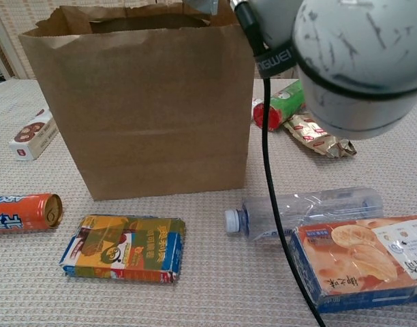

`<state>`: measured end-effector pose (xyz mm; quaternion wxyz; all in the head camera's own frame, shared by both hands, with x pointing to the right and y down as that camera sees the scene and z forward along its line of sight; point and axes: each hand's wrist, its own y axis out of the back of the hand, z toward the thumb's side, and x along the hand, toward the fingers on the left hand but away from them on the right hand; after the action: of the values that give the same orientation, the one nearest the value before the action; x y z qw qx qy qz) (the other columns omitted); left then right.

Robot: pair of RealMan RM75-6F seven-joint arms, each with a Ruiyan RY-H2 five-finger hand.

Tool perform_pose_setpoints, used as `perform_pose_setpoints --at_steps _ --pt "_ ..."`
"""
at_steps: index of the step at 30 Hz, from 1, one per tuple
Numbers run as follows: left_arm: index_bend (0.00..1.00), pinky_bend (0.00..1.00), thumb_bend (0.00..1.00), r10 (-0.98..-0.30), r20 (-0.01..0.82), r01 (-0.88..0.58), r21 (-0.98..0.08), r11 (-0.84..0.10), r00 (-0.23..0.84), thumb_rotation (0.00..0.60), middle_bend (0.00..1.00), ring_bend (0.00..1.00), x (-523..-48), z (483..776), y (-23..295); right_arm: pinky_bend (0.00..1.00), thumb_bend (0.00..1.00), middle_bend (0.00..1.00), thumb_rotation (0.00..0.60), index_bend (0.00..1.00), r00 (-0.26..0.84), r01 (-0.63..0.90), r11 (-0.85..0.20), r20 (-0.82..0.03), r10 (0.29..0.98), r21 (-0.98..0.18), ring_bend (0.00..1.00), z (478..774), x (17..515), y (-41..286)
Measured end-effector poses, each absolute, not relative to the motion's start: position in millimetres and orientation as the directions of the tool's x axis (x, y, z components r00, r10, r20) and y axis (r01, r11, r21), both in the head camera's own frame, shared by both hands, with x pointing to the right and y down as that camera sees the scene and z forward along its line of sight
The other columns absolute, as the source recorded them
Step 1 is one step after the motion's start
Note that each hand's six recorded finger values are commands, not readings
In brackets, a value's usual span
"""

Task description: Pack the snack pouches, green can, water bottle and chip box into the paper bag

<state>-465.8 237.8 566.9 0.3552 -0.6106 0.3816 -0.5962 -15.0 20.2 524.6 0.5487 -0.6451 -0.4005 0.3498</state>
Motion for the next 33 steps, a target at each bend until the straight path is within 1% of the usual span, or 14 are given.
perform_pose_setpoints --at_steps 2,3,4,5,6,7,8,10,13,18,22,28,31,33 --pt "0.03 0.00 0.39 -0.890 0.457 -0.042 -0.889 -0.456 -0.002 0.600 0.00 0.00 -466 567 238 0.59 0.30 0.61 0.600 0.62 0.440 0.107 -0.101 -0.044 0.897 -0.989 0.58 532 -14 23" --pt "0.03 0.00 0.39 -0.890 0.457 -0.042 -0.889 -0.456 -0.002 0.600 0.00 0.00 -466 567 238 0.53 0.30 0.59 0.600 0.57 0.441 0.096 -0.112 -0.059 0.895 -0.989 0.54 535 -14 25" --pt "0.03 0.00 0.39 -0.890 0.457 -0.041 -0.889 -0.456 -0.002 0.600 0.00 0.00 -466 567 238 0.43 0.30 0.53 0.600 0.46 0.442 0.084 -0.124 -0.075 0.894 -0.989 0.47 538 -13 26" --pt "0.03 0.00 0.39 -0.890 0.457 -0.041 -0.889 -0.456 -0.002 0.600 0.00 0.00 -466 567 238 0.33 0.28 0.43 0.600 0.30 0.440 0.066 -0.142 -0.099 0.892 -0.988 0.37 542 -12 28" --pt "0.03 0.00 0.39 -0.890 0.457 -0.040 -0.889 -0.456 -0.002 0.600 0.00 0.00 -466 567 238 0.27 0.25 0.36 0.600 0.19 0.437 0.049 -0.156 -0.119 0.891 -0.987 0.29 545 -11 29" --pt "0.03 0.00 0.39 -0.890 0.457 -0.039 -0.889 -0.456 -0.002 0.600 0.00 0.00 -466 567 238 0.20 0.21 0.26 0.600 0.07 0.433 0.031 -0.171 -0.141 0.890 -0.985 0.19 548 -9 30" --pt "0.03 0.00 0.39 -0.890 0.457 -0.039 -0.889 -0.456 -0.002 0.600 0.00 0.00 -466 567 238 0.15 0.18 0.19 0.600 0.01 0.426 0.006 -0.194 -0.173 0.888 -0.981 0.12 552 -7 31" --pt "0.03 0.00 0.39 -0.890 0.456 -0.037 -0.889 -0.456 -0.002 0.600 0.00 0.00 -466 567 238 0.11 0.14 0.12 0.600 0.00 0.417 -0.021 -0.232 -0.220 0.882 -0.972 0.04 556 -4 34" --pt "0.03 0.00 0.39 -0.891 0.455 -0.034 -0.890 -0.455 -0.003 0.600 0.00 0.00 -466 567 238 0.09 0.12 0.11 0.600 0.00 0.414 -0.024 -0.270 -0.255 0.874 -0.963 0.03 551 1 37" --pt "0.03 0.00 0.39 -0.891 0.453 -0.029 -0.891 -0.453 -0.004 0.600 0.00 0.00 -465 567 238 0.08 0.12 0.11 0.600 0.00 0.409 0.030 -0.256 -0.222 0.885 -0.966 0.03 528 15 33" --pt "0.03 0.00 0.39 -0.892 0.453 -0.028 -0.891 -0.452 -0.003 0.600 0.00 0.00 -465 567 239 0.08 0.12 0.11 0.600 0.00 0.373 0.060 -0.228 -0.190 0.908 -0.972 0.03 510 44 27" --pt "0.03 0.00 0.39 -0.893 0.450 -0.019 -0.893 -0.450 -0.003 0.600 0.00 0.00 -465 567 239 0.08 0.12 0.11 0.600 0.00 0.238 0.048 -0.218 -0.201 0.950 -0.975 0.03 505 118 15" --pt "0.03 0.00 0.39 -0.894 0.448 -0.015 -0.894 -0.448 -0.004 0.600 0.00 0.00 -464 567 240 0.06 0.12 0.11 0.600 0.00 0.157 0.064 -0.253 -0.241 0.958 -0.965 0.02 514 154 13" --pt "0.03 0.00 0.39 -0.894 0.447 -0.014 -0.894 -0.447 -0.005 0.600 0.00 0.00 -464 567 240 0.03 0.12 0.10 0.600 0.00 0.100 0.090 -0.300 -0.291 0.952 -0.950 0.00 526 175 15"
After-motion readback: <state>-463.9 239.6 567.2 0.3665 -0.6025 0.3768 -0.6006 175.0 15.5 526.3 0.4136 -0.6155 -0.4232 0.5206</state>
